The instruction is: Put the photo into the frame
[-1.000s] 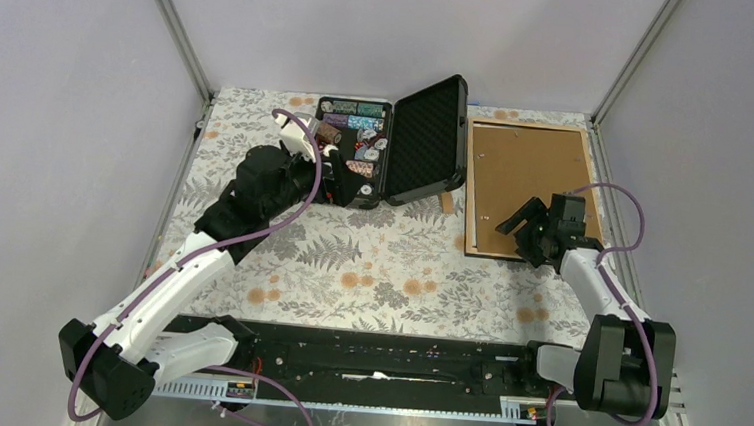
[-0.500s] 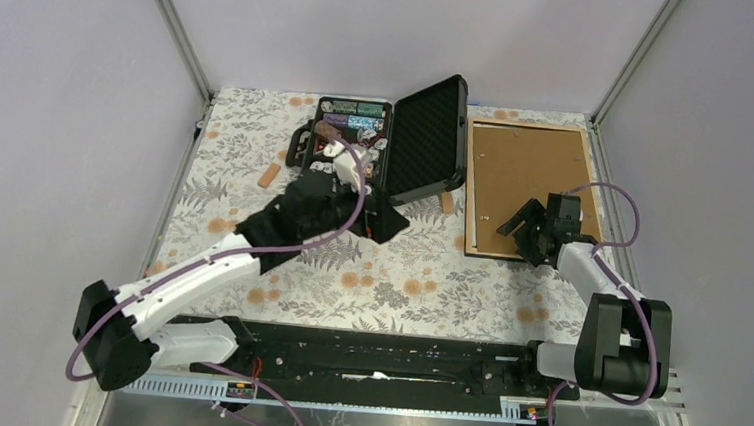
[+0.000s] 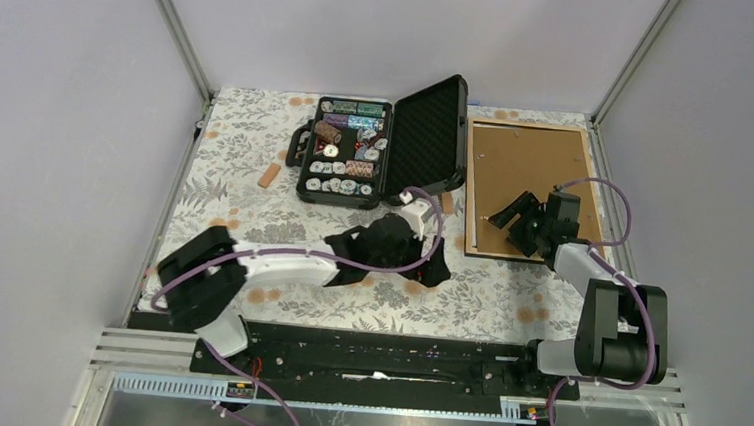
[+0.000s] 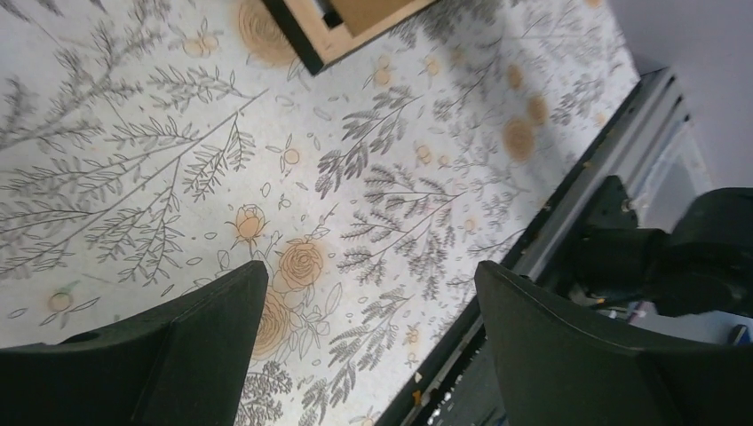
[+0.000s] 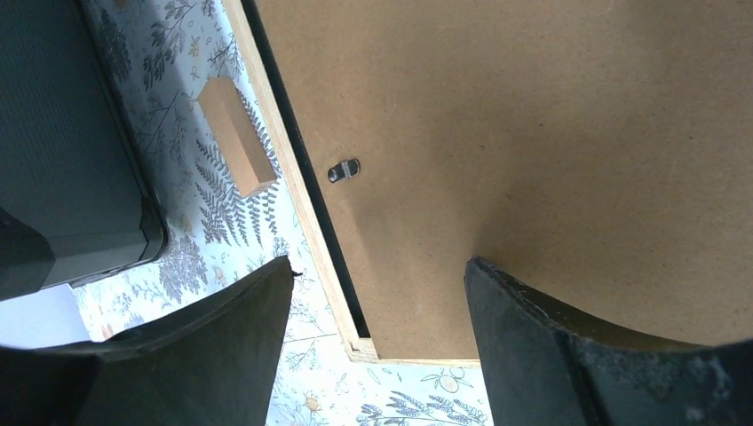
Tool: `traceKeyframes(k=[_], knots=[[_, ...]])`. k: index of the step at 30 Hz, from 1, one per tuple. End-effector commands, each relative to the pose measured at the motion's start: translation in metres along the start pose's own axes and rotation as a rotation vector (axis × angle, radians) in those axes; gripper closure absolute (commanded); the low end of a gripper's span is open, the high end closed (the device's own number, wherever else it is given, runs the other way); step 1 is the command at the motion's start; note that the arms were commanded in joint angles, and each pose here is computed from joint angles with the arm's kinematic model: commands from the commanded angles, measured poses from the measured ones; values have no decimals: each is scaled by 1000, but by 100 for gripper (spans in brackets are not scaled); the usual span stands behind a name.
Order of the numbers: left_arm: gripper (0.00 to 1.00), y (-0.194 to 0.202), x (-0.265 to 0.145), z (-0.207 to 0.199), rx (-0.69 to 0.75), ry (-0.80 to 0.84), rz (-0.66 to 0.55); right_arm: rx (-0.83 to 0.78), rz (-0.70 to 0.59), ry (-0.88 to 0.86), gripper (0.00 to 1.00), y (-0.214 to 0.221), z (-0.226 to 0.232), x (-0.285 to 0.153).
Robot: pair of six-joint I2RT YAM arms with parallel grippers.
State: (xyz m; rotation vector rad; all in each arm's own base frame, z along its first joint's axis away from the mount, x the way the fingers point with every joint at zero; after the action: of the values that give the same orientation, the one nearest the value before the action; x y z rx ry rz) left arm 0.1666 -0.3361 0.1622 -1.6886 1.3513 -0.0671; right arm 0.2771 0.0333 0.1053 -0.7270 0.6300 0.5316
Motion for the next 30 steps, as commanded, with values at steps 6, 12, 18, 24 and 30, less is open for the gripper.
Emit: traceKeyframes(k=[6,12,18,24,30], knots=[[9,-3,50,-9,-7,32,-101,-59,109,-96,20,9,5,9],[22,2,74,1,-20,-12,-119,-77,144,-121,26,11,22,11],[22,-4,93,0,-12,-37,-108,-137,22,158,25,-21,6,-1],[16,-2,104,-2,-26,-27,-54,-101,-132,258,15,-76,-13,-13],[10,-7,102,-2,-62,-31,-54,-116,-39,174,13,-65,-9,-4]])
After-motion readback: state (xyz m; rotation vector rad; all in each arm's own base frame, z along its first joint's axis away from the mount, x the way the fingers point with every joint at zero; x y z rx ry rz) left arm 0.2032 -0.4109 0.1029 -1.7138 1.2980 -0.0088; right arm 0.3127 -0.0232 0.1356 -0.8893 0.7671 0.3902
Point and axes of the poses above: each gripper's point midway between its finger pads, its own x axis out along the fingers, its own z axis along the line the jaws close on, y = z × x, the point moved 8 cm from there along -x, back along the fingers, and after that the axes turned 2 degrees about -x, right-handed, at the moved point
